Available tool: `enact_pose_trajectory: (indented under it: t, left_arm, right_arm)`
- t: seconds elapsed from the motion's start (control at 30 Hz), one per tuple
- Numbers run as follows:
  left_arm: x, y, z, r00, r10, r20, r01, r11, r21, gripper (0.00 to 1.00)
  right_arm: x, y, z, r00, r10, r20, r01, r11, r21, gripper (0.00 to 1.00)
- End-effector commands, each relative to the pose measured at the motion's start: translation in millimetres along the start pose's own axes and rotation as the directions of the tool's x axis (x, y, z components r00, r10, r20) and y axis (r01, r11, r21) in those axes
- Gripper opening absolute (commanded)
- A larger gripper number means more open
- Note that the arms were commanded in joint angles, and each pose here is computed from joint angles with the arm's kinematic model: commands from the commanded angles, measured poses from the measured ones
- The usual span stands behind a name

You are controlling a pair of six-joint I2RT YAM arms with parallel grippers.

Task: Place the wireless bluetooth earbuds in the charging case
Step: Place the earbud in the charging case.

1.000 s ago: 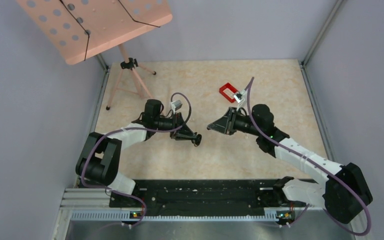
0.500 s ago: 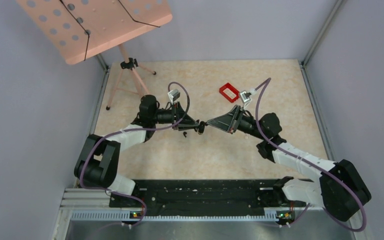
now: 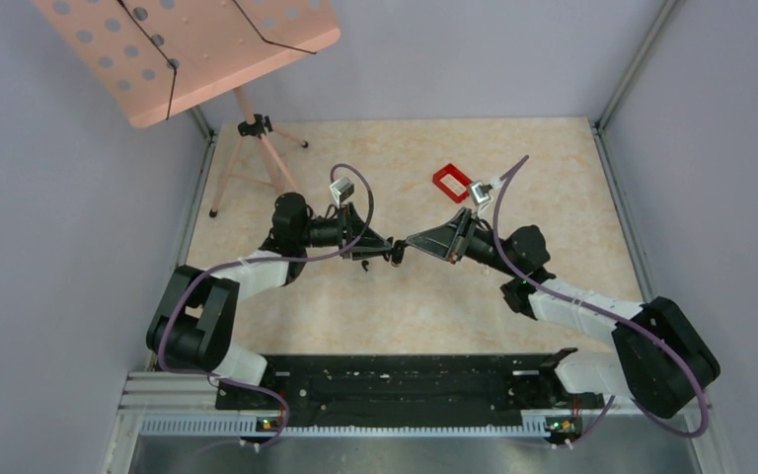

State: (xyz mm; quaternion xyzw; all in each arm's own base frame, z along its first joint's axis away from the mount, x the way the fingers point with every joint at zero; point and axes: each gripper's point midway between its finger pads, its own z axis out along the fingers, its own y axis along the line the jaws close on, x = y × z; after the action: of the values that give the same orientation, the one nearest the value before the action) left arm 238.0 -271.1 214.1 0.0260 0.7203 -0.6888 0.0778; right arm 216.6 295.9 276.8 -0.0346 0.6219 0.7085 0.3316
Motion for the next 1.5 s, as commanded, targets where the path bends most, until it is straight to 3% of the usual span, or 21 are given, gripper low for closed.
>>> enact_pose_trajectory:
  t: [0.0, 0.9, 1.47]
  left_arm:
    - [1, -22, -1, 0.997, 0.082, 0.014, -0.082, 0.995, 0.062, 0.0]
    - [-11, -19, 0, 0.971, 0.003, 0.241, -0.023, 0.997, 0.08, 0.0]
    - [-9, -25, -1, 0.968, 0.001, 0.251, -0.034, 0.992, 0.125, 0.0]
  right_arm:
    - [-9, 2, 3, 0.999, -0.029, 0.046, 0.03, 0.999, -0.04, 0.1]
    - [-28, -20, 12, 0.955, 0.076, 0.288, -0.081, 0.997, 0.005, 0.08]
    - [-8, -31, 22, 0.957, 0.14, 0.254, -0.146, 0.989, 0.002, 0.07]
